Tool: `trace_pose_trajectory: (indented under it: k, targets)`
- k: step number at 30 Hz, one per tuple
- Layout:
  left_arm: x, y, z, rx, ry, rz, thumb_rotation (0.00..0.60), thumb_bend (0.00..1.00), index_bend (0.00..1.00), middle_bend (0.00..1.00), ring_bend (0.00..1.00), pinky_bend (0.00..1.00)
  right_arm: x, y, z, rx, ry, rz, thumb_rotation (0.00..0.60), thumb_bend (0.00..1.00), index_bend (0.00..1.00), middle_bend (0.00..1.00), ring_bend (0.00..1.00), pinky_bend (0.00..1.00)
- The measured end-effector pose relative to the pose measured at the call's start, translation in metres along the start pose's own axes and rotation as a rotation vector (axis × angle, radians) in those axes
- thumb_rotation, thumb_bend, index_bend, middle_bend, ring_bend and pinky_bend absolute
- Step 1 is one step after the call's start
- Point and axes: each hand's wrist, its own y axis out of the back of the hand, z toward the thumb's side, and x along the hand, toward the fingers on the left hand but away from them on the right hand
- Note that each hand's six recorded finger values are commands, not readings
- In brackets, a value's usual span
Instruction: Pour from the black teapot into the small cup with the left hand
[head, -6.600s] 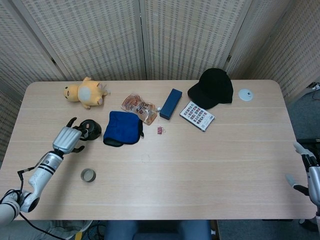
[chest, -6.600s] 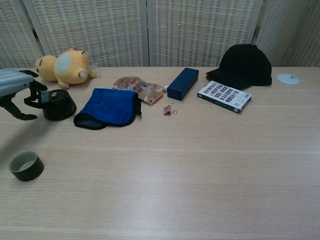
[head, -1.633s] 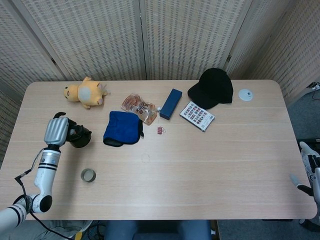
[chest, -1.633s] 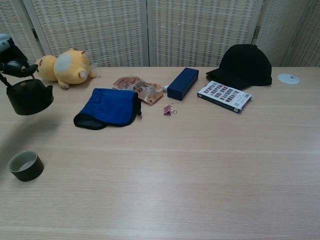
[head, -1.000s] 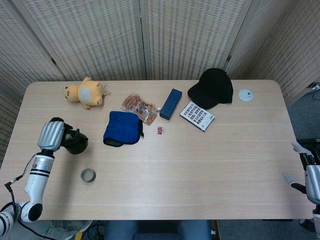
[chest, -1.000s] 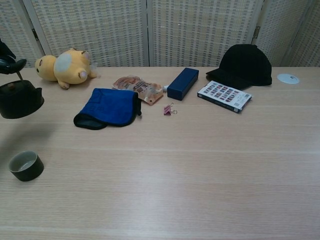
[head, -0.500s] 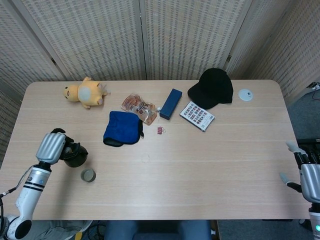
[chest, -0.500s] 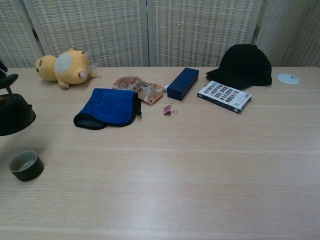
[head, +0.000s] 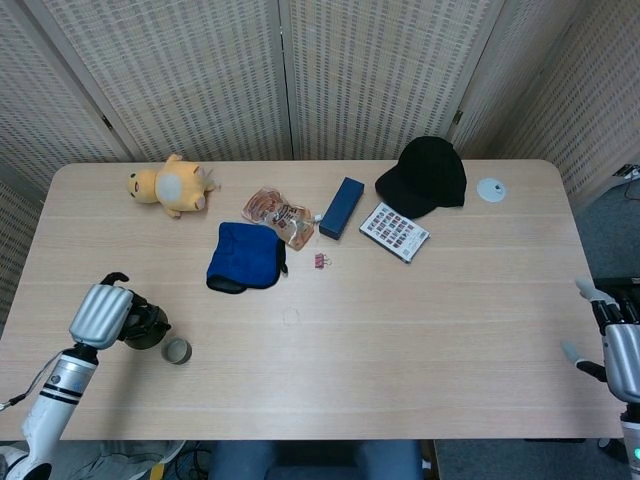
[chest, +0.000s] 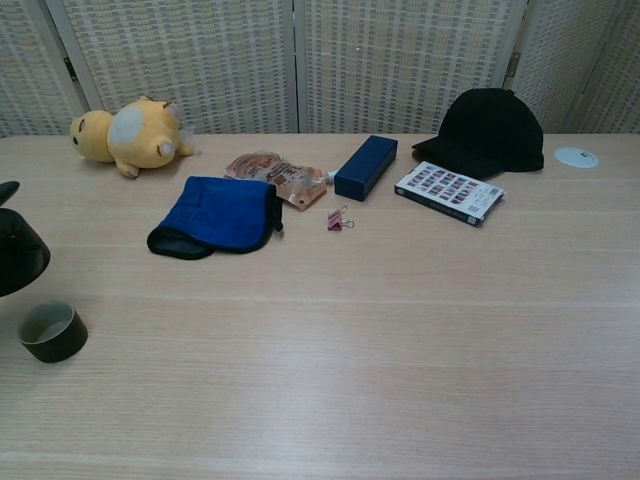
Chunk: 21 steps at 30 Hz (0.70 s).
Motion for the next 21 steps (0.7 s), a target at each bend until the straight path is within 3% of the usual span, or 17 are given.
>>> trace_pose_trajectory:
  k: [15, 21]
  targets:
    - [-0.014, -0.012, -0.004, 0.108, -0.027, 0.005, 0.367, 0.47, 1.0, 1.0, 0.95, 0.28, -0.012, 0.02, 0.005, 0.0, 0.0, -0.043, 0.6, 0.16, 0.16, 0.28, 0.16, 0.18]
    - [-0.017, -0.017, -0.001, 0.163, -0.063, 0.02, 0.397, 0.47, 1.0, 1.0, 0.95, 0.28, -0.012, 0.02, 0.004, 0.0, -0.001, -0.041, 0.6, 0.16, 0.16, 0.28, 0.16, 0.18]
